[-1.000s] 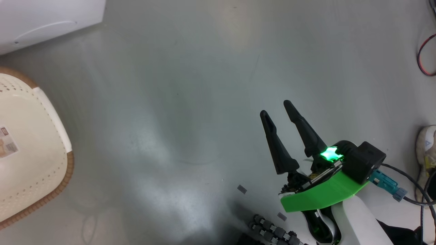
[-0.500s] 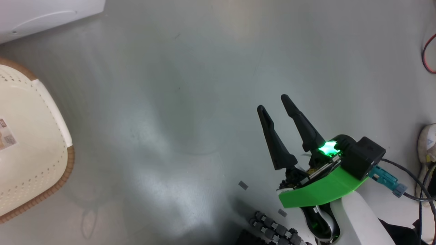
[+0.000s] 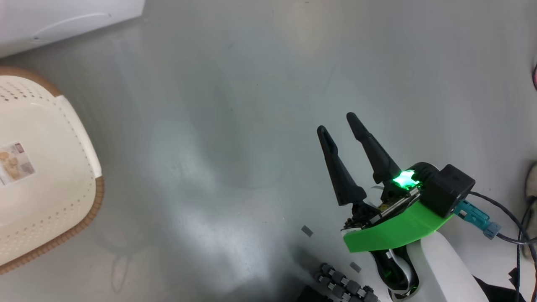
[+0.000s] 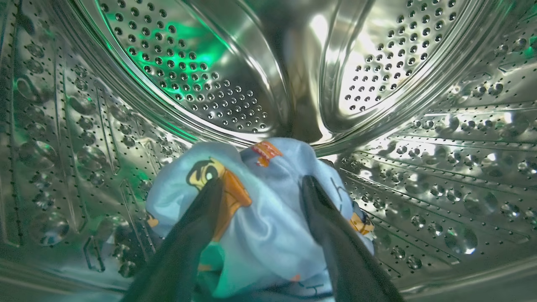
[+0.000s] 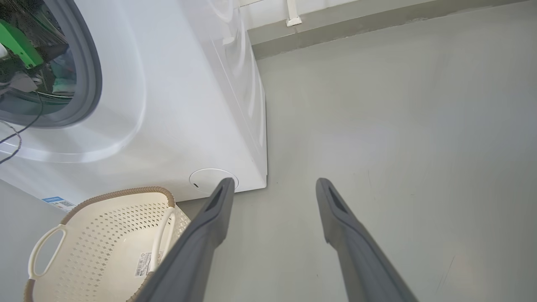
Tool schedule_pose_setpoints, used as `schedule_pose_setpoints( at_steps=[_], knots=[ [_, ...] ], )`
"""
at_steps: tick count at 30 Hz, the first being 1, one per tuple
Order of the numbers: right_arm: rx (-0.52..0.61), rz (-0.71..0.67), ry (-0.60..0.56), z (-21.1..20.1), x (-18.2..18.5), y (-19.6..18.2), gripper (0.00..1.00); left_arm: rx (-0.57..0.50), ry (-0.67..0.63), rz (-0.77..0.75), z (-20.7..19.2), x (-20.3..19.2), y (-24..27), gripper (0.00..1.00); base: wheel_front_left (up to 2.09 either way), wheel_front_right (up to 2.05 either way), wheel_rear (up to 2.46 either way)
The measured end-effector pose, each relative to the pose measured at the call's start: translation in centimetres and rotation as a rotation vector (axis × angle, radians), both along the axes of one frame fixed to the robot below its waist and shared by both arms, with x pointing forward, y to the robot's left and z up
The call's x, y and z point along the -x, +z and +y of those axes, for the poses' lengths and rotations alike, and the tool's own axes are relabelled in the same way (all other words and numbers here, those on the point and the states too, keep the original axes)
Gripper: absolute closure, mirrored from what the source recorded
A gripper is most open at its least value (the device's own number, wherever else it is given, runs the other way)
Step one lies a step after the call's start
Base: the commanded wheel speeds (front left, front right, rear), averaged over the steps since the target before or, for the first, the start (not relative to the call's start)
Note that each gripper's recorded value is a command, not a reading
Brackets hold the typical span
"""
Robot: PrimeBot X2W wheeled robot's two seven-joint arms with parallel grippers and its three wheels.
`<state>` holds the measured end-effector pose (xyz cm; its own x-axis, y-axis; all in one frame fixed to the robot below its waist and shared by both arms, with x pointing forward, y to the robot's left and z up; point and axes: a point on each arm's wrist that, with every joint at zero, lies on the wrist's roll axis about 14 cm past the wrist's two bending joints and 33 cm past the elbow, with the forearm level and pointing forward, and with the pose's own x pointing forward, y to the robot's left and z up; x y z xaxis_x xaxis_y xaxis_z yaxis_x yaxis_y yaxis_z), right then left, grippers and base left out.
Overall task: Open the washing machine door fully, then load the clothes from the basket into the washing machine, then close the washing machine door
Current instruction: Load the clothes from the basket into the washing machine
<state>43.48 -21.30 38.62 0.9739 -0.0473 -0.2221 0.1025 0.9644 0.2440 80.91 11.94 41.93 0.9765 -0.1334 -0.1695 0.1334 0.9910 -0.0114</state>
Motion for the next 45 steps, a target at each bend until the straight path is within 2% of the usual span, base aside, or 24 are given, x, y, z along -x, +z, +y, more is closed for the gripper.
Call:
schedule_pose_setpoints(
  at_steps=[13, 21, 24, 32, 45],
  knots=[
    [0.025, -0.068, 0.0, -0.3, -0.4, 2.4, 0.0, 0.068, -0.032, -0.055, -1.2, 5.4, -0.6, 0.0, 0.0, 0.0, 0.0],
    [0.05, -0.105, 0.032, 0.4, -0.5, 3.7, 0.0, 0.119, -0.019, -0.149, -0.8, 10.1, 2.0, 0.0, 0.0, 0.0, 0.0],
    [0.055, -0.109, 0.035, 0.6, -0.2, 3.9, 0.0, 0.149, -0.027, -0.167, -1.0, 12.6, 2.5, 0.0, 0.0, 0.0, 0.0],
    [0.079, -0.129, 0.063, 1.5, 0.5, 4.9, 0.0, 0.129, -0.018, -0.213, -0.1, 20.0, 4.5, 0.0, 0.0, 0.0, 0.0],
    [0.116, -0.177, 0.102, 2.8, 2.4, 7.2, 0.0, 0.109, 0.037, -0.157, 1.7, 31.9, 5.5, 0.0, 0.0, 0.0, 0.0]
  ],
)
